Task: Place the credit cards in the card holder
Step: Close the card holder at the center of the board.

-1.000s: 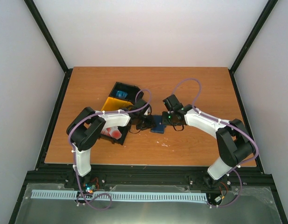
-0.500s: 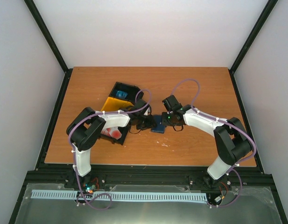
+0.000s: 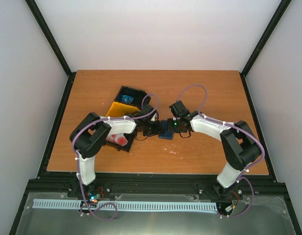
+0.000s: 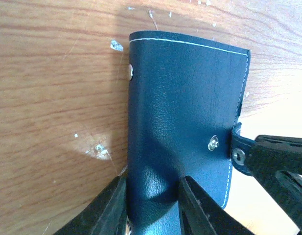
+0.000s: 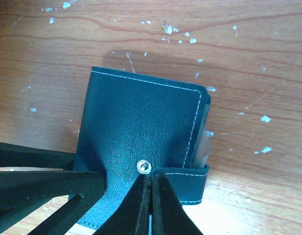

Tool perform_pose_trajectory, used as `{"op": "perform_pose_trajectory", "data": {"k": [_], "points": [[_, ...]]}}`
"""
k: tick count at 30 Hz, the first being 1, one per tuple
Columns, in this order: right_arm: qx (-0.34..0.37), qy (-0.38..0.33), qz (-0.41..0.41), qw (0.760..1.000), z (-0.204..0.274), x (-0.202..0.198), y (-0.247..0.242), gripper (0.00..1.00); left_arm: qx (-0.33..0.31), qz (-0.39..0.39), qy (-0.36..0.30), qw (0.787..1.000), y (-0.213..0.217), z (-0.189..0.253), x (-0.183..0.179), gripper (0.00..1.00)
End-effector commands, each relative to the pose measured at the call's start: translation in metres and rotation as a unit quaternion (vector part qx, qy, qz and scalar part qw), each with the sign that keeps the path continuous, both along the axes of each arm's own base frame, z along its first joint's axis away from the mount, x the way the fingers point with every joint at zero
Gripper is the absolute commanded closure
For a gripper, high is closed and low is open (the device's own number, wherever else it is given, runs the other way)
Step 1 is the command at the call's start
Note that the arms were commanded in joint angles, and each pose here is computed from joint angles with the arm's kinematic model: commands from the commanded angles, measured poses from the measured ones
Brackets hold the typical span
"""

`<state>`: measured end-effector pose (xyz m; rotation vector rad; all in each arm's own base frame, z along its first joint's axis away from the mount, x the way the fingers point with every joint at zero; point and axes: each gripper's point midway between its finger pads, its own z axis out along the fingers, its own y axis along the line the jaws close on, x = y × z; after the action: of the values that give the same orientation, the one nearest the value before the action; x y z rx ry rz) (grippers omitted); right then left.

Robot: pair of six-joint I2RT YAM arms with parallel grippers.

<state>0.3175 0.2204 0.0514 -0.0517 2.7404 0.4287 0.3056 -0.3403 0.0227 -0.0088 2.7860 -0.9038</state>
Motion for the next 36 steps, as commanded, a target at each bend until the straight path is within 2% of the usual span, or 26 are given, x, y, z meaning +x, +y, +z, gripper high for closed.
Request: {"op": "perform_pose_trajectory", "data": {"k": [1,22,36], "points": [[-0.003,-0.003,0.012,1.000,-0.005,0.005,0.006,0.97,0.100,0.005,0.087,0.991,0.039,-0.065,-0.042,0.69],[0.010,-0.015,-0.003,1.000,-0.008,0.016,0.012,0.97,0.095,0.003,0.089,0.991,0.039,-0.067,-0.045,0.70],[0.016,0.007,0.010,1.000,-0.024,0.010,0.017,0.97,0.092,0.003,0.090,0.992,0.038,-0.066,-0.045,0.70]]}}
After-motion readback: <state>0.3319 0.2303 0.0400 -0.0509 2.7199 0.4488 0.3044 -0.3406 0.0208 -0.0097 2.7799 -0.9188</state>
